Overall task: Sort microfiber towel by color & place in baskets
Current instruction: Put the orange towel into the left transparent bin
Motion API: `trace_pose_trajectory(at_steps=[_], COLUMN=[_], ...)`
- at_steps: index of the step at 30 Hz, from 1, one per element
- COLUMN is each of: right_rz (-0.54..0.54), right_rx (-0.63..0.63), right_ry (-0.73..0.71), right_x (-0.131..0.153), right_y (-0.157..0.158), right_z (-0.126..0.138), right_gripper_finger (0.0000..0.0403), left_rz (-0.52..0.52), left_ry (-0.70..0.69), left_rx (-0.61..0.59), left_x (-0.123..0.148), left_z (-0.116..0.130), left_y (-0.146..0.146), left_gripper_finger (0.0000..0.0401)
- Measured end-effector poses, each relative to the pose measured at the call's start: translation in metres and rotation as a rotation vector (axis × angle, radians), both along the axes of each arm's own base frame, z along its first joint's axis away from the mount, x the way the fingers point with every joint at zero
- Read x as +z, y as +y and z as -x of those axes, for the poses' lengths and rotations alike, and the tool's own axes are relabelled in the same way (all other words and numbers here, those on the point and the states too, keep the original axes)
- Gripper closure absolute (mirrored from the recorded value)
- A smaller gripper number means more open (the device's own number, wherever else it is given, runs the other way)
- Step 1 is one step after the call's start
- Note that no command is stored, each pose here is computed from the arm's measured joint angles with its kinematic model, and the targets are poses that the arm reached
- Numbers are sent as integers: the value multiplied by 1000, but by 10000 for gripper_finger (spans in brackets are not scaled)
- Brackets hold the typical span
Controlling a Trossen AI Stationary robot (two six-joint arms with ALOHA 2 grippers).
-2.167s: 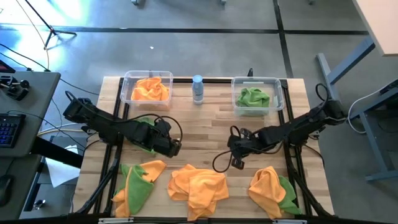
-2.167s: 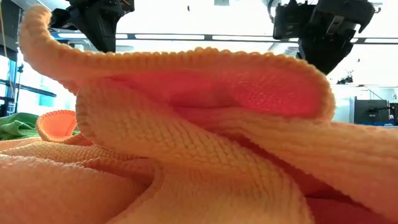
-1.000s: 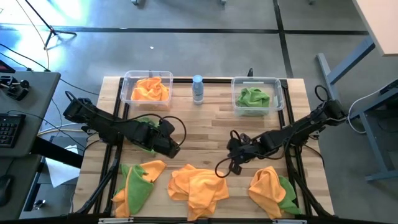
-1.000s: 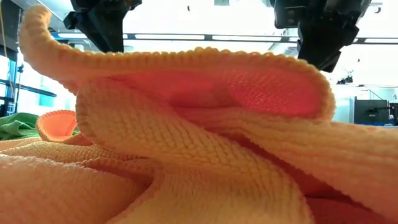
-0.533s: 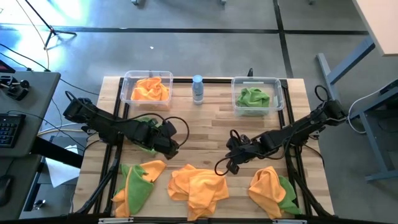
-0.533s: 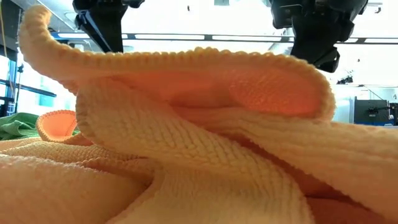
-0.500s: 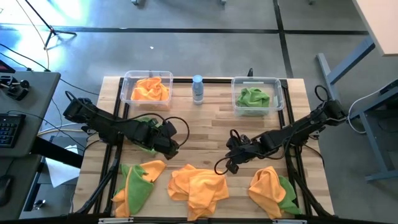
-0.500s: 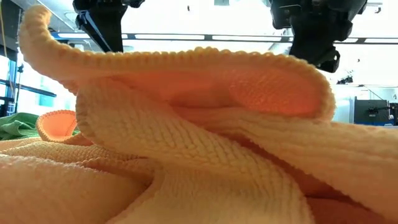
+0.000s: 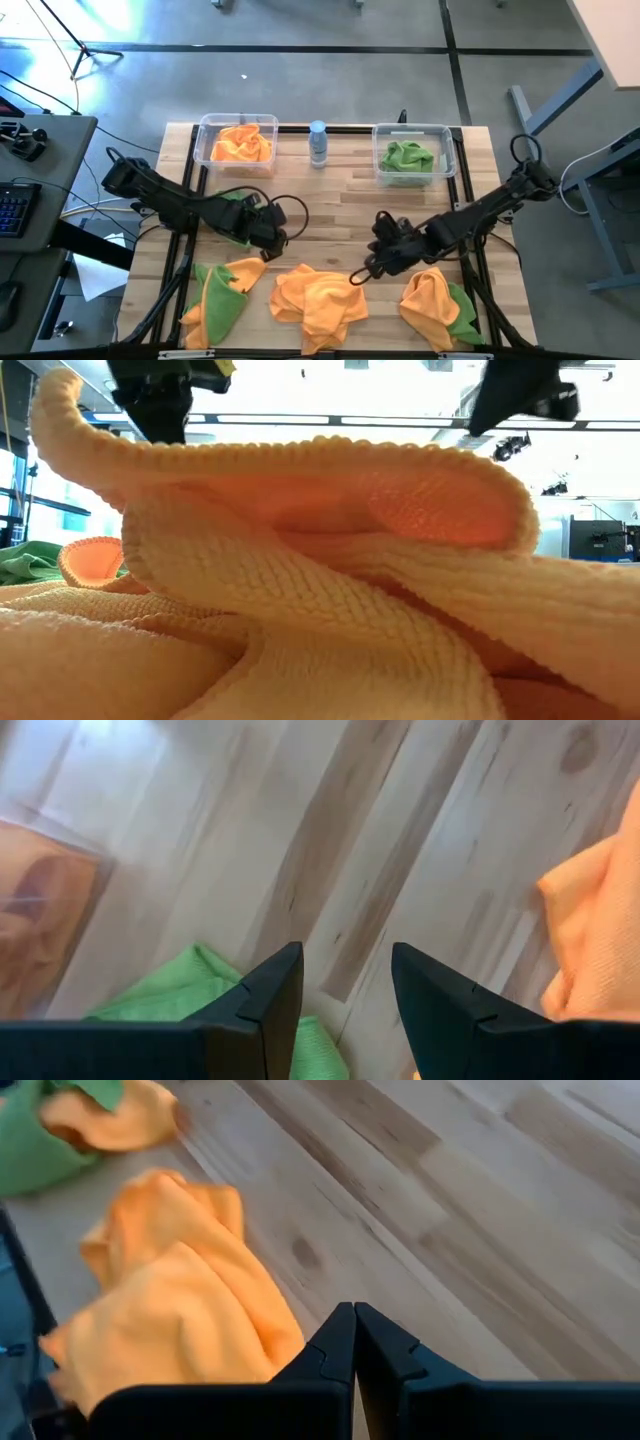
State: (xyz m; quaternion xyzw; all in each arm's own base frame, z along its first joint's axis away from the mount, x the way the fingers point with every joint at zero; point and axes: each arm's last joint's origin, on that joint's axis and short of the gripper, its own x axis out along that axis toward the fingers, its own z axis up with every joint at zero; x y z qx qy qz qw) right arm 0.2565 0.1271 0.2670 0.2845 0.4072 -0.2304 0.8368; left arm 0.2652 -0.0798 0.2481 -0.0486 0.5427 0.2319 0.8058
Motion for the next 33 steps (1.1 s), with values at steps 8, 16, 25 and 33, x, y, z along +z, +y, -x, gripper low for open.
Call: trace_pose_trajectory(at_steps=[8, 16, 25, 33], right_rz=[-89, -134, -136, -132], right_rx=[-128, -227, -222, -227], right_ry=[236, 320, 322, 327], right_x=[10, 8, 8, 7], right_y=[5, 11, 17, 16], right_z=[27, 40, 45, 46], right_gripper_finger=[403, 403, 403, 403], left_rz=[-10, -14, -14, -9], left_ry=[40, 5, -3, -15], left_rx=[-35, -96, -112, -113], left_x=[-10, -9, -8, -8], left_z=[3, -2, -3, -4], left_y=[1, -1, -1, -1], left_gripper_finger=[257, 257, 257, 257])
